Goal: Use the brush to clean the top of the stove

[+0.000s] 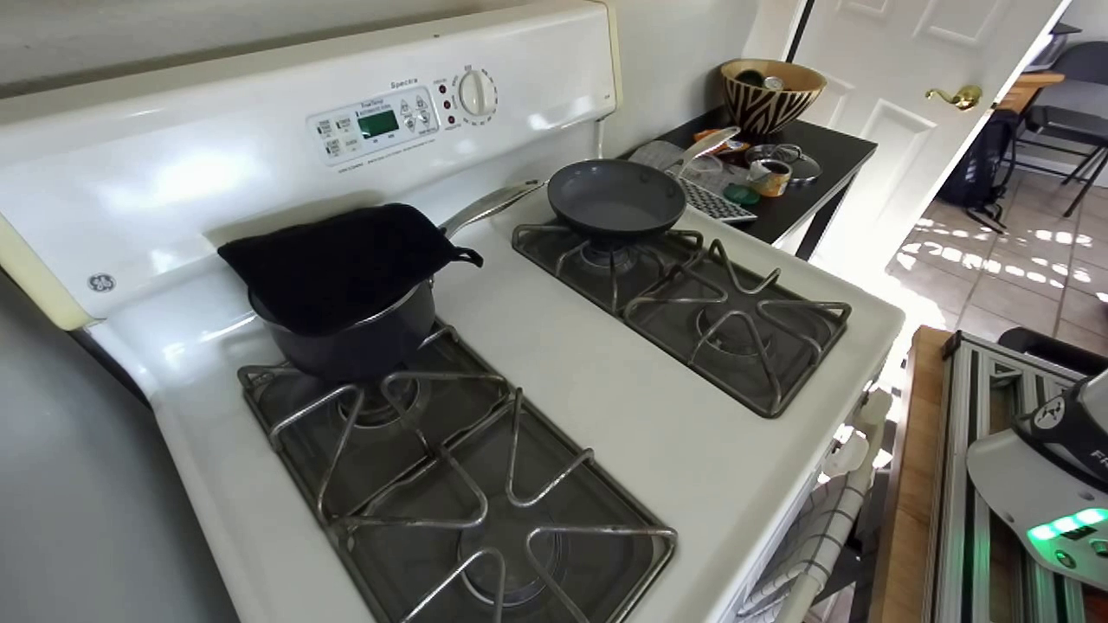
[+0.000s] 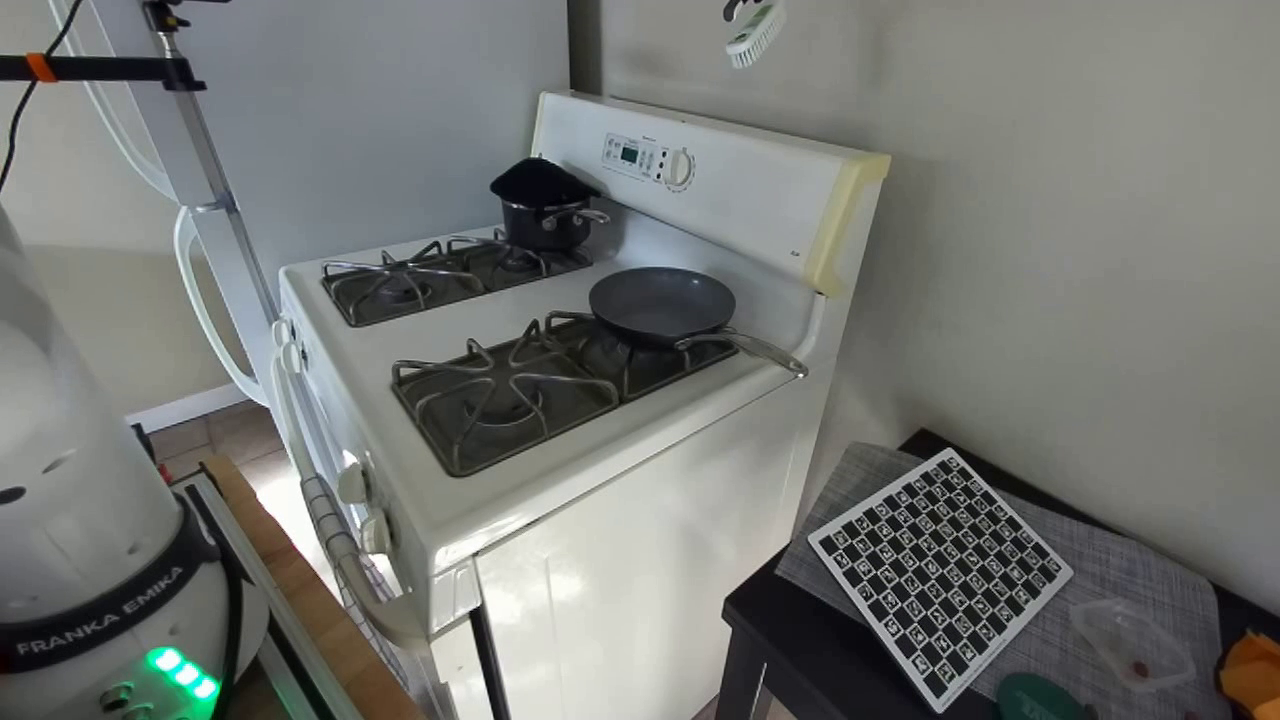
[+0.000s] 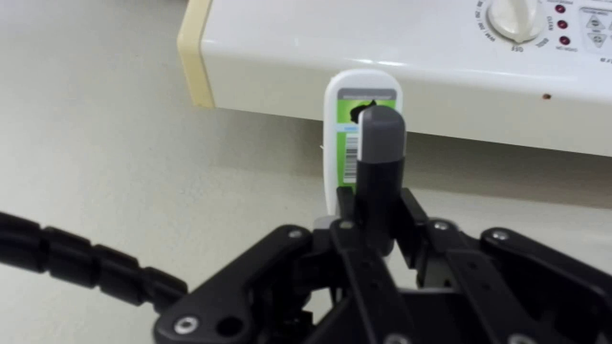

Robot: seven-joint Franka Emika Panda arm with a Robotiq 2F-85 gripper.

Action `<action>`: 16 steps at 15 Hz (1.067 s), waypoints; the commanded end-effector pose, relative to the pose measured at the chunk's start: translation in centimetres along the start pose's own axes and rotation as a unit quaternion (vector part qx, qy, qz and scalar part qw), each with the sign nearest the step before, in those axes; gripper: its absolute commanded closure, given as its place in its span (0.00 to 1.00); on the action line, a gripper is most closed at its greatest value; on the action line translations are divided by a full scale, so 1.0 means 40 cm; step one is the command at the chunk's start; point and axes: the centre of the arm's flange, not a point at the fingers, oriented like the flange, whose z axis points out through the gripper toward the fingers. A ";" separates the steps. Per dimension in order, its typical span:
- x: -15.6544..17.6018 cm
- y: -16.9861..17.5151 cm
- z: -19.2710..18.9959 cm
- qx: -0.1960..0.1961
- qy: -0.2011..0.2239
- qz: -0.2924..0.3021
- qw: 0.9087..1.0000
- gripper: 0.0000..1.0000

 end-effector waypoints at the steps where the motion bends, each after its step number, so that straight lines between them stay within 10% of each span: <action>1: -0.061 0.065 -0.013 -0.015 -0.011 0.005 1.000 0.96; 16: -0.131 0.187 0.071 -0.024 -0.044 0.021 0.999 0.96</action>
